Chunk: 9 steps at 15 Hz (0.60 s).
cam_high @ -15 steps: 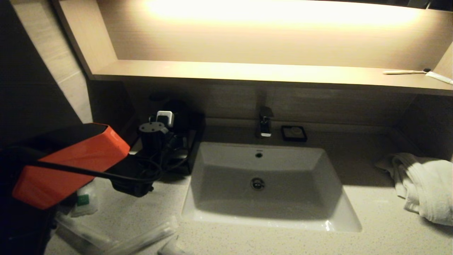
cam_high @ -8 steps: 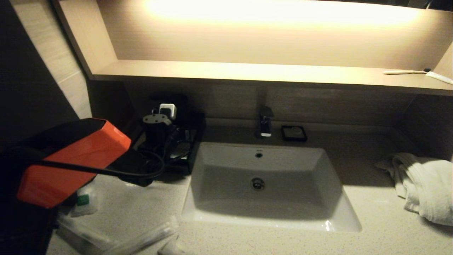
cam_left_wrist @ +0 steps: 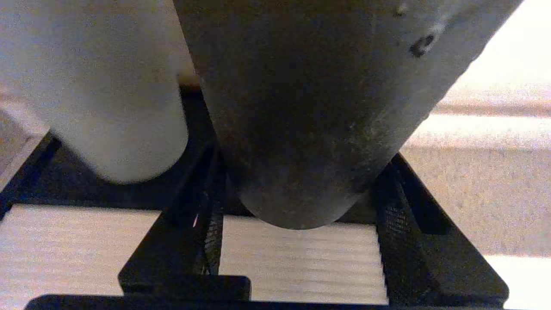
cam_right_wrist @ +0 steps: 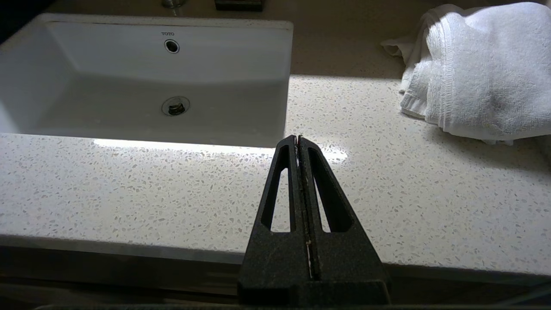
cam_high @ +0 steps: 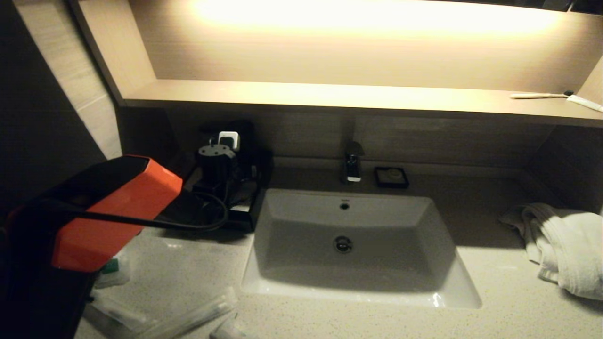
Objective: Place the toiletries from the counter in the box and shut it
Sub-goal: Place the cup on the storage box
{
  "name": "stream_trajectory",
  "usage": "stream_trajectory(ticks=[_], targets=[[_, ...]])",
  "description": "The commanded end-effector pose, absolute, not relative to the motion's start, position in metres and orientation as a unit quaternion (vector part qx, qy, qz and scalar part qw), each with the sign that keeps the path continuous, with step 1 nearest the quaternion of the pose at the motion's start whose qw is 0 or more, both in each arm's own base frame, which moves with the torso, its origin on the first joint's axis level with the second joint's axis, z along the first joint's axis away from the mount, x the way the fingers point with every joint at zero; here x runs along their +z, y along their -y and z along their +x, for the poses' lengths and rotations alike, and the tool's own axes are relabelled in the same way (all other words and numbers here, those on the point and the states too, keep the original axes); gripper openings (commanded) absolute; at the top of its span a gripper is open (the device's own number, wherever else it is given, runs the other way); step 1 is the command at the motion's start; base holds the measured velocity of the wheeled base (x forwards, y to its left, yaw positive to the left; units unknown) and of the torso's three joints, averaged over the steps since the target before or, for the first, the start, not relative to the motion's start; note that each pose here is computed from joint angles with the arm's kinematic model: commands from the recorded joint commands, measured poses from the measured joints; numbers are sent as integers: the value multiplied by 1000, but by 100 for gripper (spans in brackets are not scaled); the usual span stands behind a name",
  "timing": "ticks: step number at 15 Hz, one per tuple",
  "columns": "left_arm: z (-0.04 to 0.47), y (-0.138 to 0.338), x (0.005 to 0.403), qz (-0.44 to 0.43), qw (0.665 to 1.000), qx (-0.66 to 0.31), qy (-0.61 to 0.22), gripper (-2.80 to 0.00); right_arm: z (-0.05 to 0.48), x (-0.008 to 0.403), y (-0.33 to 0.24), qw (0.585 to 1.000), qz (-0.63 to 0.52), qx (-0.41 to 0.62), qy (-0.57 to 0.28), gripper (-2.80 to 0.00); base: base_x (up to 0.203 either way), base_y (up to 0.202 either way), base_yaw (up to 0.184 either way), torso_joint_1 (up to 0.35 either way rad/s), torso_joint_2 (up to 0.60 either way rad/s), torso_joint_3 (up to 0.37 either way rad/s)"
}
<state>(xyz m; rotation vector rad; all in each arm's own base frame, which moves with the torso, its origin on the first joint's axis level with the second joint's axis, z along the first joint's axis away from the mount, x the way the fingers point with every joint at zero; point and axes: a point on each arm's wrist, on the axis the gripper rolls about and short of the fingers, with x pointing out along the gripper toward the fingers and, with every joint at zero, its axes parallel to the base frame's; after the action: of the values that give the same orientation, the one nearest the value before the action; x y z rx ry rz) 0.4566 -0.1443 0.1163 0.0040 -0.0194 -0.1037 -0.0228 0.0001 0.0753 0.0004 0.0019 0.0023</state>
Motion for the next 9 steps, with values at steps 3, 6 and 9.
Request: stream_trajectory(ticks=[3,6,9], targets=[[472,149,117,0,999,-51,17,-280,-23,75,0,1000,0,1,-1,-280,0,0,0,0,0,0],[476,152,115,1,999,-50,14,-280,-23,75,0,1000,0,2,-1,-280,0,0,0,0,0,0],[480,153,114,0,999,-48,18,-280,-23,75,0,1000,0,2,-1,-280,0,0,0,0,0,0]])
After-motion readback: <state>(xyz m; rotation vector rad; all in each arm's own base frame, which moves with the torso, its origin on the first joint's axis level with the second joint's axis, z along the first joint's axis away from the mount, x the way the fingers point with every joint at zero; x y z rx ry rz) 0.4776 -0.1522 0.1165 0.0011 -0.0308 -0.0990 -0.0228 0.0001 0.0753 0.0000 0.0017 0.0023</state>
